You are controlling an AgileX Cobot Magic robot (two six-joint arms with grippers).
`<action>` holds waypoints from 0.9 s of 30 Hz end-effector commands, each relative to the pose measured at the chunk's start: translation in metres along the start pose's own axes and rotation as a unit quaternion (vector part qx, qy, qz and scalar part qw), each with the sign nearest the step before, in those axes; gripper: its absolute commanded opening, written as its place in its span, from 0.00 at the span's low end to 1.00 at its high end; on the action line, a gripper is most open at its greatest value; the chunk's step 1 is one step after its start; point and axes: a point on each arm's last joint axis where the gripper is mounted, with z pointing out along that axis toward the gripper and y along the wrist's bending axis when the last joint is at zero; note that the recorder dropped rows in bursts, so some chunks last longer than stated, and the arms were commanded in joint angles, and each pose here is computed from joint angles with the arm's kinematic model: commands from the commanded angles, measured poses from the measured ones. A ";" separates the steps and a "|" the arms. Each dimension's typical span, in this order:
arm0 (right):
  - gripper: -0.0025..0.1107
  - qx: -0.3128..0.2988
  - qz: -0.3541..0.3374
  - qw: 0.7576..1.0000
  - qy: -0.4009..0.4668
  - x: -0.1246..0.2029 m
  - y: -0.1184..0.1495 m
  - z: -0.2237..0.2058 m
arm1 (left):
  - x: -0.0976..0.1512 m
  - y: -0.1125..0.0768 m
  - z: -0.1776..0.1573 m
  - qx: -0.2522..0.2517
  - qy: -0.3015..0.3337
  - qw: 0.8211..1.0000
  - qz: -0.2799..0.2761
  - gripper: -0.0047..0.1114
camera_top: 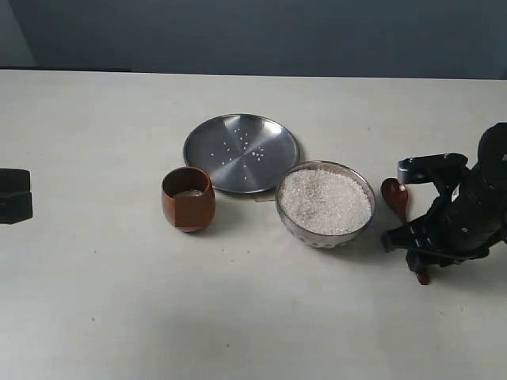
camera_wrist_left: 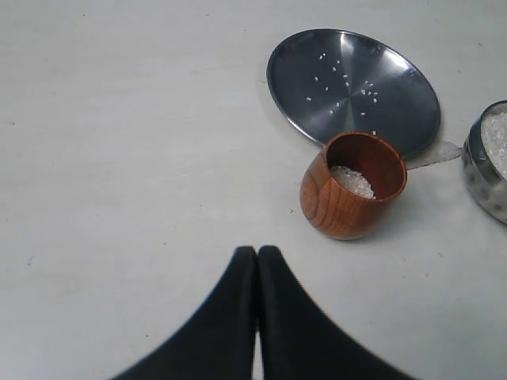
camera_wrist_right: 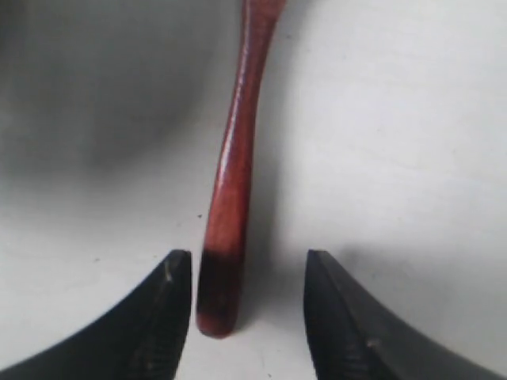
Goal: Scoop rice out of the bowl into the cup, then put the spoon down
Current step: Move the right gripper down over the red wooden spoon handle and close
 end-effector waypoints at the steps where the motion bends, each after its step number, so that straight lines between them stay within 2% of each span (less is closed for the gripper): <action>1: 0.42 0.000 0.003 1.000 0.001 0.000 0.000 -0.001 | 0.000 -0.001 0.000 0.002 0.002 1.000 0.004 0.04; 6: 0.42 -0.007 0.023 0.999 -0.038 0.005 0.001 -0.001 | 0.000 -0.001 0.000 0.002 0.002 1.000 0.004 0.04; 12: 0.42 -0.013 0.059 0.983 -0.174 0.028 -0.001 -0.003 | 0.000 -0.001 0.000 0.002 0.002 1.000 0.004 0.04; 16: 0.39 -0.016 0.043 0.969 -0.244 0.042 0.006 -0.007 | 0.000 -0.001 0.000 0.002 0.002 1.000 0.004 0.04; 20: 0.31 -0.021 0.028 0.966 -0.255 0.048 0.013 -0.005 | 0.000 -0.001 0.000 0.002 0.002 1.000 0.004 0.04; 25: 0.40 -0.022 0.066 0.967 -0.244 0.049 0.012 0.000 | 0.001 -0.001 0.000 0.003 0.005 1.000 0.004 0.04; 27: 0.40 -0.023 0.073 0.967 -0.244 0.049 0.012 0.000 | 0.001 -0.001 0.000 0.003 0.005 1.000 0.004 0.04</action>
